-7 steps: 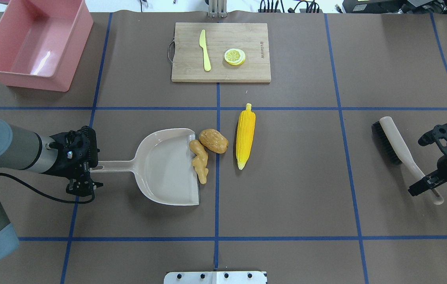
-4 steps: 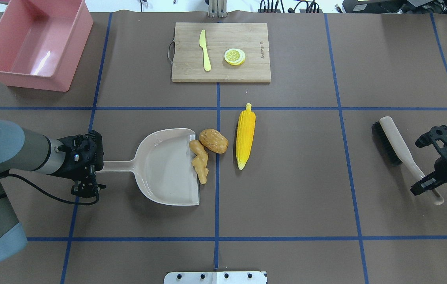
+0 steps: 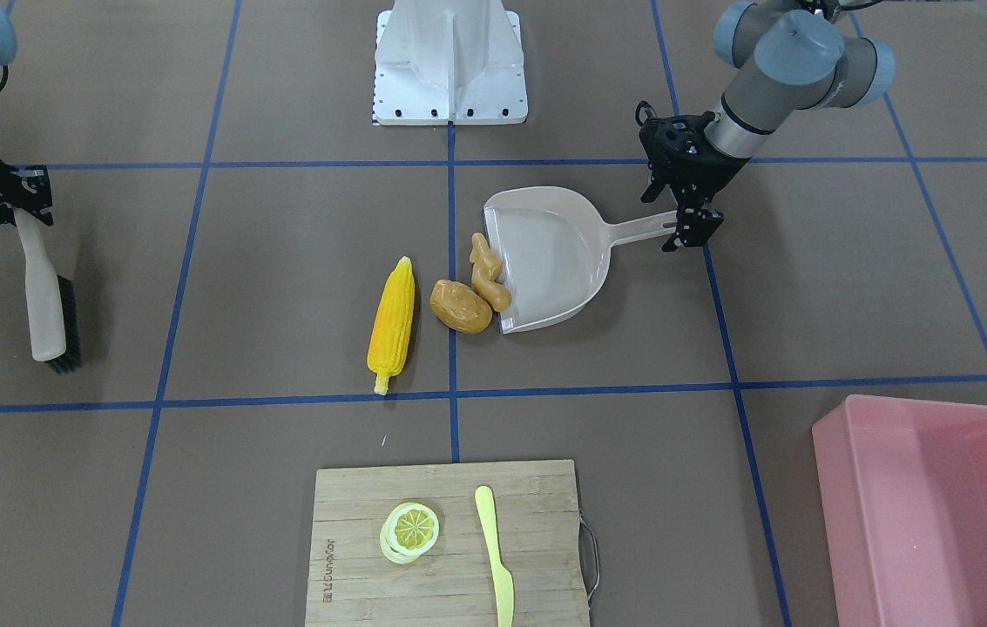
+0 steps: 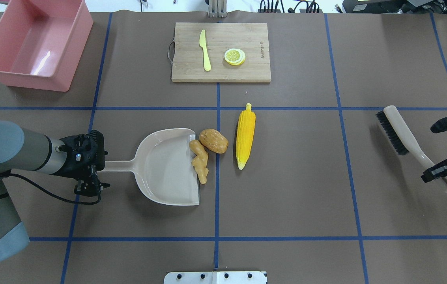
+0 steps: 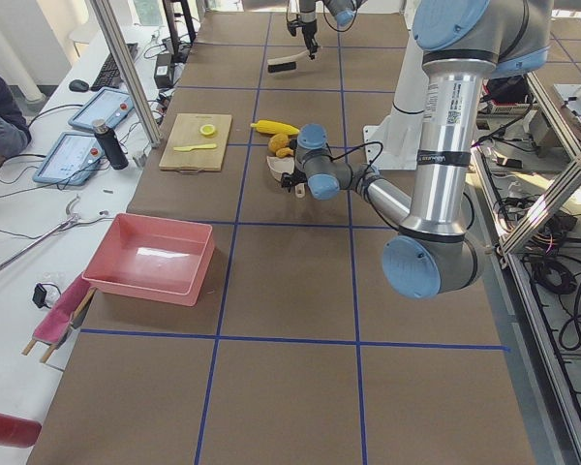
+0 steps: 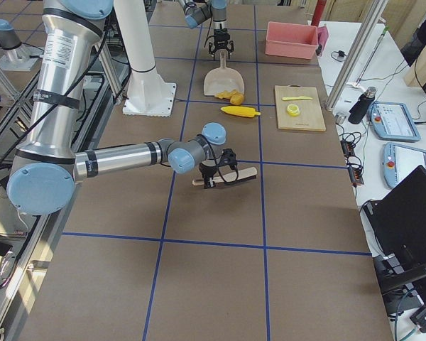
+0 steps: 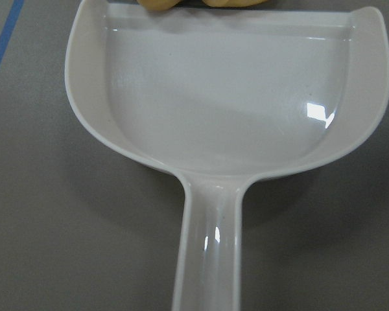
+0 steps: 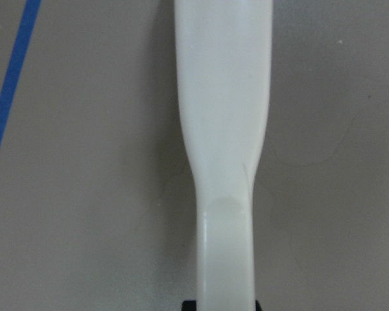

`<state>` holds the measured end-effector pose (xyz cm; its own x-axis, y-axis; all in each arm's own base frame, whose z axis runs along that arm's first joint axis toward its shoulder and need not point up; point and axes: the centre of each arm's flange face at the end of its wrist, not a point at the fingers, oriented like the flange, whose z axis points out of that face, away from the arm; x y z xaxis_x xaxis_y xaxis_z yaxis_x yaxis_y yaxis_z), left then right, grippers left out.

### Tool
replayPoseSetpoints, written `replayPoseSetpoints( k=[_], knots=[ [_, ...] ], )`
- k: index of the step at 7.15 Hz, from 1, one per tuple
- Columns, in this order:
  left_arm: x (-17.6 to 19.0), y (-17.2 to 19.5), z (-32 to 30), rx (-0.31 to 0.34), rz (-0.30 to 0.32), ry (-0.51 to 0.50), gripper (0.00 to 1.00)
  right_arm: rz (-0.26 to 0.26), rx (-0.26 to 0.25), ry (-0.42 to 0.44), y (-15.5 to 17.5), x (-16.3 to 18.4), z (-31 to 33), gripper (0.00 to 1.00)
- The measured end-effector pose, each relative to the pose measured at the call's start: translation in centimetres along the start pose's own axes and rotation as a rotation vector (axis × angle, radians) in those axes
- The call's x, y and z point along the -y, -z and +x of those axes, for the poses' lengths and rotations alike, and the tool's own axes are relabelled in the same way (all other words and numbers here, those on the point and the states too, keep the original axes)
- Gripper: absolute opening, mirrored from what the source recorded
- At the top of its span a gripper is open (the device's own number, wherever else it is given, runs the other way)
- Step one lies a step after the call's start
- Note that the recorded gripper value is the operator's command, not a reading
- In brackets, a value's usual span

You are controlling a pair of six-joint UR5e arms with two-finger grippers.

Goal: Sweep and dump trash into bin
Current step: 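Lift the brush with the right gripper and move it toward the corn and potato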

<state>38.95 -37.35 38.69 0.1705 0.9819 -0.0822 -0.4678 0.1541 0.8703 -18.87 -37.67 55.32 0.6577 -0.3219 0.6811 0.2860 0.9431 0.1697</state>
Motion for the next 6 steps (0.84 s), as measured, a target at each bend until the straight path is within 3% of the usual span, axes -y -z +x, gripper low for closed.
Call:
replayPoseSetpoints(
  k=[3,5,6],
  knots=[
    [0.1,0.0,0.0,0.006,0.006,-0.006,0.87,0.04,-0.005,-0.047,5.8,5.1,-4.4,0.0],
    [-0.2,-0.3,0.0,0.004,-0.006,-0.004,0.8,0.027,-0.066,-0.08,6.2,9.5,-11.4,0.0],
    [-0.3,-0.4,0.0,0.004,-0.01,-0.002,0.71,0.005,-0.115,-0.074,5.4,11.2,-16.0,0.0]
  ],
)
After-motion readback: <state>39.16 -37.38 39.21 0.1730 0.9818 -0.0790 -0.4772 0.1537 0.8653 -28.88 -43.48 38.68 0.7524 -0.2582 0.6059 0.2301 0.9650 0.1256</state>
